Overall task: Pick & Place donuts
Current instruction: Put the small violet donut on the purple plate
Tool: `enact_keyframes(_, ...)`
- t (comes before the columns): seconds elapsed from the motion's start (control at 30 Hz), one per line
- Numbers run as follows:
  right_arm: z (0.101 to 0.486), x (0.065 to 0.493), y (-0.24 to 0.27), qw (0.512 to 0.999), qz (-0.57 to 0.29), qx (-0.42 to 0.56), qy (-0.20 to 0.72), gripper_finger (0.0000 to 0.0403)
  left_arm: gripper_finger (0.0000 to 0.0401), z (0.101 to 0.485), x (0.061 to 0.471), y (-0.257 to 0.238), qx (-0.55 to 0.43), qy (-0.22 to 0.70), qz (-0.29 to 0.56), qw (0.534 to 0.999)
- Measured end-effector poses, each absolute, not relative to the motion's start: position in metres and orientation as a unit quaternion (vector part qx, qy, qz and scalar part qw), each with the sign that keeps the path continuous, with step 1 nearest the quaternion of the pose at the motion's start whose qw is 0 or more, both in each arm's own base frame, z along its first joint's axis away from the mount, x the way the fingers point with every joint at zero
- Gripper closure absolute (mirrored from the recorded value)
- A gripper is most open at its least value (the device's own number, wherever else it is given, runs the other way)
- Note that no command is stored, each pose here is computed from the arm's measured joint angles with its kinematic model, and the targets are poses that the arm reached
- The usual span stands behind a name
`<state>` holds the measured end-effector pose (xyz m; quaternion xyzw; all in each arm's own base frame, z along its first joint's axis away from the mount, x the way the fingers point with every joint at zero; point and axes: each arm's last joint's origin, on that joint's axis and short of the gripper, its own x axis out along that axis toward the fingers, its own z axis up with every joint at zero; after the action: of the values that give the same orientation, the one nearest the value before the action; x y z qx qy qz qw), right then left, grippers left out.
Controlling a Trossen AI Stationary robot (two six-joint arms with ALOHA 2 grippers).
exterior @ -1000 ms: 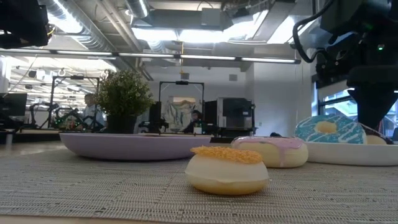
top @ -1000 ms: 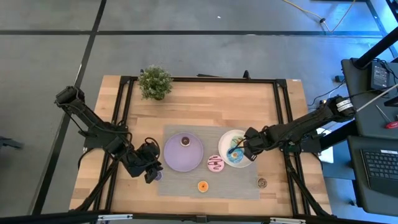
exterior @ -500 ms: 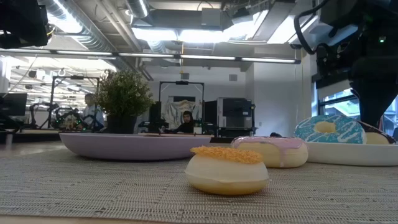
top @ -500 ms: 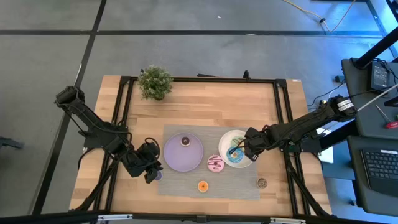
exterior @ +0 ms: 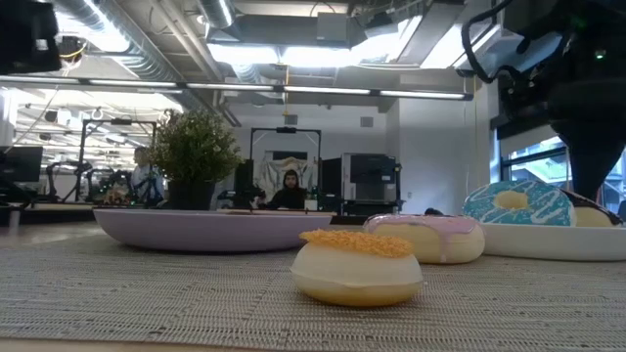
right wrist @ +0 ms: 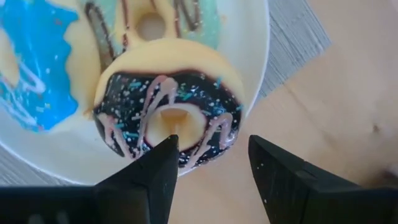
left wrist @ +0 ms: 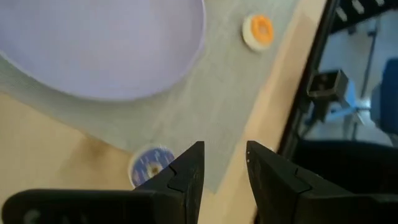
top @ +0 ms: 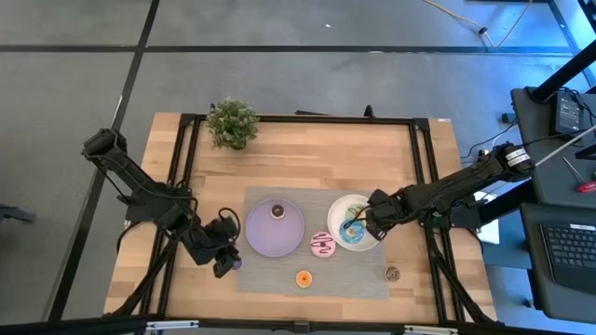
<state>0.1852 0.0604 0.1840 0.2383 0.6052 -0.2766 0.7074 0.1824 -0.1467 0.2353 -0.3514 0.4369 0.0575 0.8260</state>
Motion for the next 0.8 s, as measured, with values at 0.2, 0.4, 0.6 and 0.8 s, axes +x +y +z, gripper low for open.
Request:
enact_keyframes(0.2, 0.191, 0.190, 0.061, 0.712, -0.301, 0.261, 0.578, 0.0206, 0.0287, 0.234, 0.180, -0.151, -0.388, 0.459, 0.056, 0.797)
enact_keyframes(0.4, 0.208, 0.186, 0.058, 0.696, -0.342, 0.236, 0.585, 0.0206, 0.0288, 0.206, 0.181, -0.156, -0.397, 0.523, 0.147, 0.740)
enact_keyframes(0.6, 0.229, 0.188, 0.056, 0.706, -0.367, 0.210, 0.568, 0.0206, 0.0288, 0.178, 0.192, -0.163, -0.380, 0.536, 0.200, 0.727)
enact_keyframes(0.8, 0.238, 0.193, 0.054, 0.718, -0.367, 0.212, 0.553, 0.0206, 0.0287, 0.165, 0.197, -0.162, -0.362, 0.544, 0.223, 0.723)
